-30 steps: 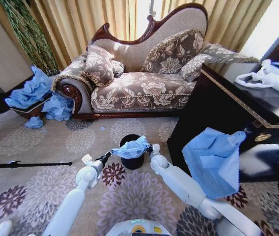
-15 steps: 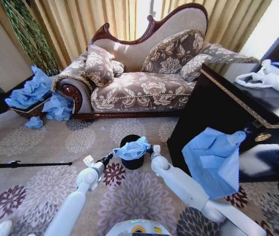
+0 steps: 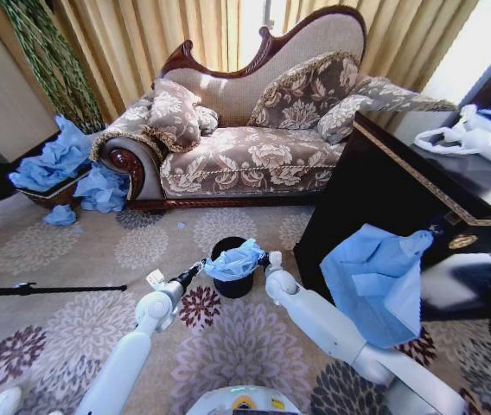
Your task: Place a garbage bag over the trash bin.
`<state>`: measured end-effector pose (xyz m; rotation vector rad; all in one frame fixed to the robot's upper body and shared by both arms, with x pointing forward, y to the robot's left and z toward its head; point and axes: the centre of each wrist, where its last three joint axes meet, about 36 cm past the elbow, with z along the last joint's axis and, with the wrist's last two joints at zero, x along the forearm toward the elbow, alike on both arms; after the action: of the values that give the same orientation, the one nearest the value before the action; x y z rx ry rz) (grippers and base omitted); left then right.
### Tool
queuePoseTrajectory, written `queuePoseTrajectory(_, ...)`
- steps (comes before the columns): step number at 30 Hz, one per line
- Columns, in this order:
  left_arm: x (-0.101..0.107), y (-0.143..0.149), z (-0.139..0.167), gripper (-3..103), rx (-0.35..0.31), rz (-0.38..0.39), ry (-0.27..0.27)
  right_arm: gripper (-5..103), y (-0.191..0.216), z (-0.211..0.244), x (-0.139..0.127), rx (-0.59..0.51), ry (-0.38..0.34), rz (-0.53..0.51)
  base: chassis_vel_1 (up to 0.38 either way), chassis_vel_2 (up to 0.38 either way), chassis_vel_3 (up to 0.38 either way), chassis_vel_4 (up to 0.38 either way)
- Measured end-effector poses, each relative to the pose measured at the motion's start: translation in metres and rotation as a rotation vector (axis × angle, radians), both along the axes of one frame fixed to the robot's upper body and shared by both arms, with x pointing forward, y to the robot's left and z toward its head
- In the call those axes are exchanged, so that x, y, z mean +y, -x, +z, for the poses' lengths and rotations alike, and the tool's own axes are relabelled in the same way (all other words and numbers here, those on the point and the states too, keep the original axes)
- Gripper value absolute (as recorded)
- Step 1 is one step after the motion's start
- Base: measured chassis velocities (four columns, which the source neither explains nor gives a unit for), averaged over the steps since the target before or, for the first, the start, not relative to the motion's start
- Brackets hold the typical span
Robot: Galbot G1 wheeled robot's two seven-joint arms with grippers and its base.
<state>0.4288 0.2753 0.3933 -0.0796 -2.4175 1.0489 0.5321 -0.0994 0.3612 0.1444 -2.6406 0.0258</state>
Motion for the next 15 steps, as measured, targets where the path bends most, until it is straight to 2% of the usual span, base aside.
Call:
queuePoseTrajectory(2,-0.0003,0.0001,-0.0002,34,0.0,-0.002,0.0,0,0.0004,0.0,0.0,0.0,0.0,-0.001,0.0,0.0,0.0,0.0)
queuePoseTrajectory(5,-0.0009,-0.0002,-0.0028,18,0.003,-0.007,0.002,0,0.0007,0.0006,-0.0009,-0.004,0.0,-0.005,0.0,0.0,0.0,0.0)
queuePoseTrajectory(6,-0.0009,-0.0002,-0.0028,18,0.003,-0.007,0.002,0,0.0007,0.0006,-0.0009,-0.004,0.0,-0.005,0.0,0.0,0.0,0.0)
queuePoseTrajectory(8,-0.0011,-0.0003,-0.0035,7,0.002,-0.009,0.002,0,0.0004,0.0011,-0.0021,-0.007,0.002,-0.007,0.0,0.0,0.0,0.0)
queuePoseTrajectory(9,-0.0011,-0.0003,-0.0035,7,0.002,-0.009,0.002,0,0.0004,0.0011,-0.0021,-0.007,0.002,-0.007,0.0,0.0,0.0,0.0)
queuePoseTrajectory(11,-0.0006,-0.001,-0.004,1,0.002,-0.007,0.002,0,-0.0009,0.0021,-0.0037,-0.011,0.003,-0.01,0.0,0.0,0.0,0.0)
queuePoseTrajectory(15,0.0019,-0.0048,-0.0041,0,-0.006,0.009,0.0,0,-0.0055,0.0009,-0.007,-0.016,0.009,-0.014,0.0,0.0,0.0,0.0)
